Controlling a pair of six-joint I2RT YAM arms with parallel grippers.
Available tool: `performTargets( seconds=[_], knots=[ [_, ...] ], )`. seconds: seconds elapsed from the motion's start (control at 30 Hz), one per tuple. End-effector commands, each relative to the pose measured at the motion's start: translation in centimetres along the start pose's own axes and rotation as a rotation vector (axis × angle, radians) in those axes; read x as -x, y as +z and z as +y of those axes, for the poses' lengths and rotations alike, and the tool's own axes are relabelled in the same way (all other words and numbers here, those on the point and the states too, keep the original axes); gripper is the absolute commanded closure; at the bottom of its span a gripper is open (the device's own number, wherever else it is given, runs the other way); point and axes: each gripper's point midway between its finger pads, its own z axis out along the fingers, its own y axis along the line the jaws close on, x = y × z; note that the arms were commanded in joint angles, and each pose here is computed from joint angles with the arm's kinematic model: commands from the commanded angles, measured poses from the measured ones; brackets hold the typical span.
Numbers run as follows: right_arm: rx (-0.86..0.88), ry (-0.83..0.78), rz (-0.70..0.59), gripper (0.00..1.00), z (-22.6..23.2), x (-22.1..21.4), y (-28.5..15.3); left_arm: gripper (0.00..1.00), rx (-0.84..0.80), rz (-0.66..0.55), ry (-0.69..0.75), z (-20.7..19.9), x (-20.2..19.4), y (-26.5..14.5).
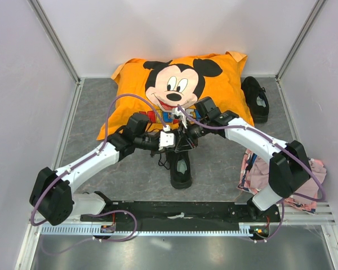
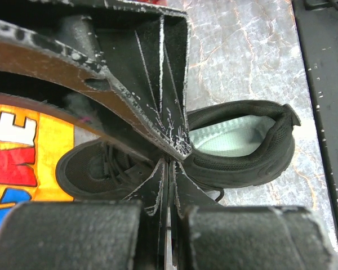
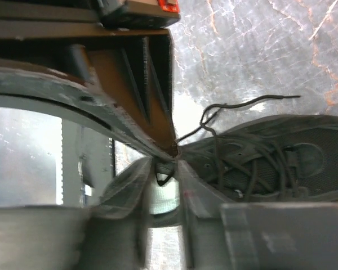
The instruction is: Tie the shoes
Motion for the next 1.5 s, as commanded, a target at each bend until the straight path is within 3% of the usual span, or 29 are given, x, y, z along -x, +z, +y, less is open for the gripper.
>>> performTargets(
  seconds=[0.0,0.03,0.07,0.13,0.17,0.2,0.33,0.53,0.7,0.9,1.47],
  knots=[
    [-0.014,-0.047,-0.056,0.85,0.1,1.9,-0.3,0.98,-0.012,-0.051,0.019,0.6,1.8,0.1],
    [-0.012,-0.046,-0.053,0.97,0.1,1.8,-0.2,0.99,-0.01,-0.054,0.021,0.6,1.9,0.2],
    [-0.012,-0.039,-0.051,1.0,0.2,1.7,-0.2,0.97,0.001,-0.046,0.016,0.8,1.8,0.1],
    [-0.021,-0.04,-0.048,1.0,0.1,1.4,-0.3,0.87,0.012,-0.027,0.009,0.8,1.4,-0.2],
    [-0.023,-0.044,-0.048,1.0,0.2,1.3,-0.4,0.72,0.031,-0.009,0.023,1.0,1.1,-0.6],
    [-0.025,-0.043,-0.047,1.0,0.2,1.2,-0.4,0.65,0.044,0.004,0.023,1.4,0.6,-1.1],
    [-0.02,-0.036,-0.044,1.0,0.4,0.9,-0.4,0.51,0.024,0.076,0.026,1.0,-3.4,-3.2],
    [-0.017,-0.034,-0.043,1.0,0.4,0.9,-0.4,0.5,-0.077,0.187,0.147,-1.3,-8.7,-4.0],
    [-0.017,-0.026,-0.039,1.0,0.4,0.7,-0.3,0.54,-0.14,0.229,0.145,-2.5,-10.9,-3.1],
    [-0.02,-0.021,-0.036,1.0,0.2,0.7,-0.1,0.6,-0.18,0.26,0.151,-2.5,-12.0,-1.9],
    [-0.023,-0.008,-0.028,1.0,0.0,0.3,0.0,0.62,-0.23,0.31,0.159,-3.0,-13.9,0.8]
  ],
)
